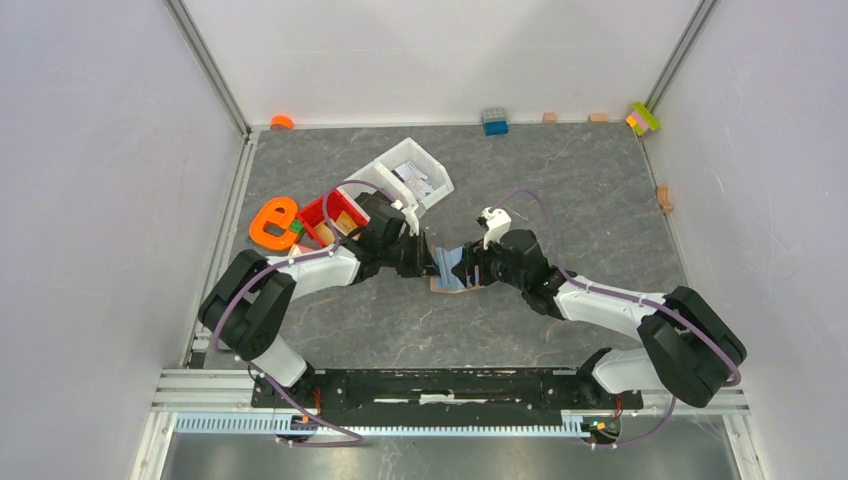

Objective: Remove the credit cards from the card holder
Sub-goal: Open the card holder at the center of the board.

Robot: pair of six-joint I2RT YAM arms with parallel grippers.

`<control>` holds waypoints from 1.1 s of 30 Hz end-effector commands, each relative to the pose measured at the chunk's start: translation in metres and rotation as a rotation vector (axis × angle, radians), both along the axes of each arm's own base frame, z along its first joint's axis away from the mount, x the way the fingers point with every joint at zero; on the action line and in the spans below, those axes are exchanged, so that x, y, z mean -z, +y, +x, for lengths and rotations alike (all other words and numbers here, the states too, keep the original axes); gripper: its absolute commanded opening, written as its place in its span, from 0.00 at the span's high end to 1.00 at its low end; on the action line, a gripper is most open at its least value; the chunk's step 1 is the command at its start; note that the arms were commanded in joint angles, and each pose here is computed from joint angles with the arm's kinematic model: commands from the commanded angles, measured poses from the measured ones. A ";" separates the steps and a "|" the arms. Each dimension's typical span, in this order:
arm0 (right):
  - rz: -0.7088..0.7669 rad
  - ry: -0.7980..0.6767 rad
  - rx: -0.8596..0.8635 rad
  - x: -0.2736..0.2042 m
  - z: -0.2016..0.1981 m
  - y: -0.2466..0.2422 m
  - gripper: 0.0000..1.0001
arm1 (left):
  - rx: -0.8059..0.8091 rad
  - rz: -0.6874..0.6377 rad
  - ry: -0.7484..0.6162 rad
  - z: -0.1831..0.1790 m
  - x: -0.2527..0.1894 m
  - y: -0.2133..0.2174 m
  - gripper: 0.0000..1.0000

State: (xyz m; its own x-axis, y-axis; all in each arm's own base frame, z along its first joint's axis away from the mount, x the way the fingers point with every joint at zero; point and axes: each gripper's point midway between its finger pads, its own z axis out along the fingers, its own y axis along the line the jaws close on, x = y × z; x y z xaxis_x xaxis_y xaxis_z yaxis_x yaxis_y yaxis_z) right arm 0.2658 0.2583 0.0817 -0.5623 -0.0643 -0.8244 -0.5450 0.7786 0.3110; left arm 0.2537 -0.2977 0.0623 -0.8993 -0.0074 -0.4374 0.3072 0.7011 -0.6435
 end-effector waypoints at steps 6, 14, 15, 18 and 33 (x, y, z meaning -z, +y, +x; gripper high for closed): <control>-0.032 -0.109 -0.004 -0.020 0.003 -0.001 0.37 | 0.022 -0.043 -0.027 0.006 -0.014 -0.009 0.84; -0.058 -0.106 -0.076 -0.015 -0.005 0.018 0.43 | 0.025 -0.044 -0.026 0.005 -0.014 -0.010 0.84; -0.062 -0.103 -0.081 -0.014 -0.005 0.020 0.43 | 0.024 -0.044 -0.027 0.006 -0.014 -0.010 0.84; -0.078 -0.094 -0.092 -0.009 -0.007 0.023 0.43 | 0.024 -0.045 -0.027 0.006 -0.015 -0.010 0.84; -0.104 -0.084 -0.136 -0.002 -0.011 0.035 0.37 | 0.024 -0.045 -0.027 0.006 -0.015 -0.010 0.84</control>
State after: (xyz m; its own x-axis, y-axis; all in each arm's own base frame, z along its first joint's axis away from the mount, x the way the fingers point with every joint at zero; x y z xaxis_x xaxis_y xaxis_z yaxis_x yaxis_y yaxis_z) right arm 0.2459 0.2829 0.0679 -0.5125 -0.2359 -0.8257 -0.6533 0.7311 0.1966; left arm 0.2533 -0.2974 0.0619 -0.9005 -0.0065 -0.4349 0.3054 0.7024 -0.6429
